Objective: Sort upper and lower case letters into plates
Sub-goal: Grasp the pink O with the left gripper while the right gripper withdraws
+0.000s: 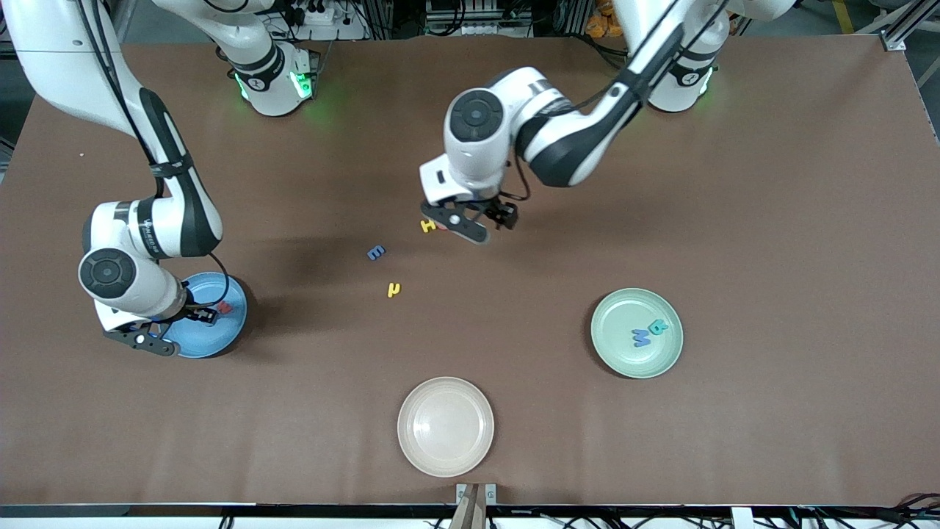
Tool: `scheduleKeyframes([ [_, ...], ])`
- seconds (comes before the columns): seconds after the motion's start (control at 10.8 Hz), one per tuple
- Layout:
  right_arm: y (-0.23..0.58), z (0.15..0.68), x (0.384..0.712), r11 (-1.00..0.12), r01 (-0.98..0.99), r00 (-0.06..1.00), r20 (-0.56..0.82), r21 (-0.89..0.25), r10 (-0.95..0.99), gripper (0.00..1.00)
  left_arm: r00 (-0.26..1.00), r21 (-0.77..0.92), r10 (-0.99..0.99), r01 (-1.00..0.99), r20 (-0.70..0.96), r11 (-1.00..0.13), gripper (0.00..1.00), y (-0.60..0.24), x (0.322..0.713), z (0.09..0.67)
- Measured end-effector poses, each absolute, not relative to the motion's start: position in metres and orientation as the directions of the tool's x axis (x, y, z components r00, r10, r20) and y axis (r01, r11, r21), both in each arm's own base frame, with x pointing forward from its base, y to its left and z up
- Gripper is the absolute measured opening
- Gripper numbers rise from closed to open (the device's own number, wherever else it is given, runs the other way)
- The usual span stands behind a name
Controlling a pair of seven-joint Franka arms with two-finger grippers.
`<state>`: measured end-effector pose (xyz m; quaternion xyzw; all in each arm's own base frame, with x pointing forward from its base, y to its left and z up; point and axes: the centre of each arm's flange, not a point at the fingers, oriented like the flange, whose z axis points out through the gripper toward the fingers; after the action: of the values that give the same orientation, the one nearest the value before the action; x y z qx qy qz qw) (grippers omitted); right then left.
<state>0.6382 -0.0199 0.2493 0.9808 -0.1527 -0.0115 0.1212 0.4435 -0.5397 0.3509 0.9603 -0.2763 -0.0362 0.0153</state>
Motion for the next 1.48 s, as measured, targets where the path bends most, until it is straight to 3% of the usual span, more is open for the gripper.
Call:
scheduleKeyframes([
  [0.19,-0.01,0.249,0.638,-0.926,-0.29,0.955,0.015,0.24,-0.295,1.0,0.781,-0.02,-0.623,-0.625,-0.043,-0.781,1.0,-0.568,0.411,0.318],
  [0.65,-0.006,0.249,0.638,-0.918,-0.314,0.947,0.02,0.241,-0.319,1.0,0.598,-0.021,-0.801,-0.801,-0.009,-0.598,1.0,-0.592,0.389,0.272],
  [0.93,-0.006,0.249,0.638,-0.917,-0.318,0.946,0.02,0.242,-0.323,1.0,0.569,0.01,-0.82,-0.822,0.056,-0.57,1.0,-0.595,0.369,0.241],
  [1.48,-0.007,0.248,0.638,-0.916,-0.319,0.946,0.02,0.243,-0.324,1.0,0.534,-0.012,-0.845,-0.845,0.032,-0.535,1.0,-0.589,0.363,0.205],
])
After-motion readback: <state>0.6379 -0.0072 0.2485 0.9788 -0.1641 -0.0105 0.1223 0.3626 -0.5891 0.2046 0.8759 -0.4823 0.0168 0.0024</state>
